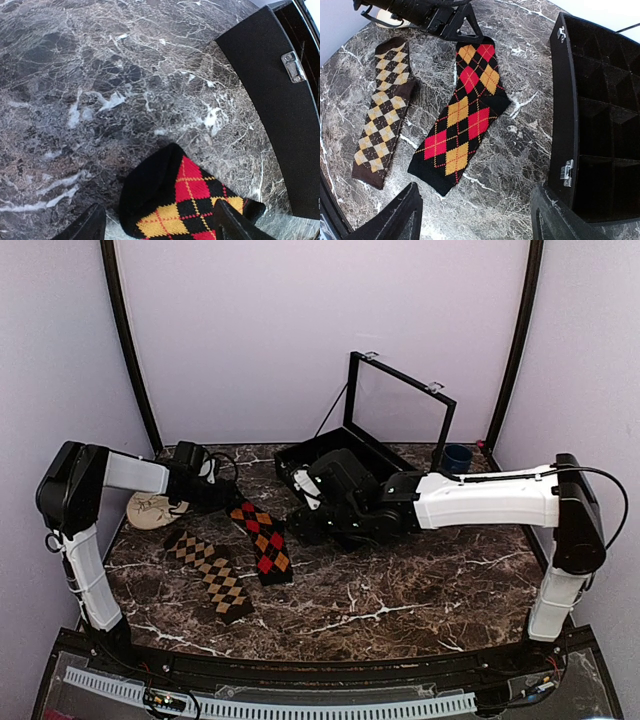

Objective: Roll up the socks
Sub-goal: Pick up the sock from the center of the board, then fold the sock at the center of the board.

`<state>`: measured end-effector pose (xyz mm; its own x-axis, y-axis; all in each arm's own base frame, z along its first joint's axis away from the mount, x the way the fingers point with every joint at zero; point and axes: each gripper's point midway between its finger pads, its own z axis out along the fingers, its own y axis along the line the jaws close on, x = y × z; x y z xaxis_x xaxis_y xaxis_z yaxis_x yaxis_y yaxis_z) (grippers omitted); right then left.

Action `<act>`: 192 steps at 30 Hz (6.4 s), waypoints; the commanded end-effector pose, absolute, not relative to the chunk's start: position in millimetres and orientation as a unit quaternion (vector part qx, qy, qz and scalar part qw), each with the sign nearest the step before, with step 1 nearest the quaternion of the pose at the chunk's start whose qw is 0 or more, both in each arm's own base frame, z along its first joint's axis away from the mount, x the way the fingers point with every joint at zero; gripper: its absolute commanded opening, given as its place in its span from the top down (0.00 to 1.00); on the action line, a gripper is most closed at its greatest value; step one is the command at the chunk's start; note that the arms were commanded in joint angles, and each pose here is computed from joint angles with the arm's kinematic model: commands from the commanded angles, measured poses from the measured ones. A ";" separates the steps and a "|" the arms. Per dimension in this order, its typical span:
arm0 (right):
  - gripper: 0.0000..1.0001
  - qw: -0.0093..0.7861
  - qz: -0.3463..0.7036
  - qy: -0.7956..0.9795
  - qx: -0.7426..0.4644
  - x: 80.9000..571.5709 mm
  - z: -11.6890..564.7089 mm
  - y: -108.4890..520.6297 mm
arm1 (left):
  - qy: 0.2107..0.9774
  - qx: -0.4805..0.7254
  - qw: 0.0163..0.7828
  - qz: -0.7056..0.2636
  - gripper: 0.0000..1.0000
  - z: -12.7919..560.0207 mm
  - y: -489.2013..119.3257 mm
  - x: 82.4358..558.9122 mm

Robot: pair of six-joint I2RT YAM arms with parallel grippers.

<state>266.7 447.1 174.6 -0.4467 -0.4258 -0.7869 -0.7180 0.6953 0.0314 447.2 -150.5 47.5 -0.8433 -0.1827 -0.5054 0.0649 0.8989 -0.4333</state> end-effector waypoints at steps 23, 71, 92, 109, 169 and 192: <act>0.28 0.397 0.184 0.825 -0.359 266.0 171.6 459.9 | 0.932 -0.014 0.261 -0.250 0.87 35.9 -150.5 446.2; 0.26 0.345 0.149 0.864 -0.336 279.0 109.5 457.8 | 0.856 0.096 0.377 -0.341 1.00 162.6 -194.6 392.9; 0.26 0.351 0.131 0.876 -0.304 309.8 113.0 435.9 | 0.862 0.152 0.353 -0.331 1.00 158.4 -222.2 340.7; 0.25 0.351 0.130 0.874 -0.309 332.4 114.6 447.0 | 0.870 0.174 0.321 -0.332 1.00 136.9 -238.8 307.4; 0.26 0.272 0.211 0.876 -0.338 291.9 76.8 485.5 | 0.920 0.085 0.327 -0.199 0.46 78.4 -201.6 331.9; 0.29 0.222 0.272 0.878 -0.324 264.2 65.5 501.7 | 0.919 0.085 0.302 -0.240 0.50 67.0 -207.8 336.1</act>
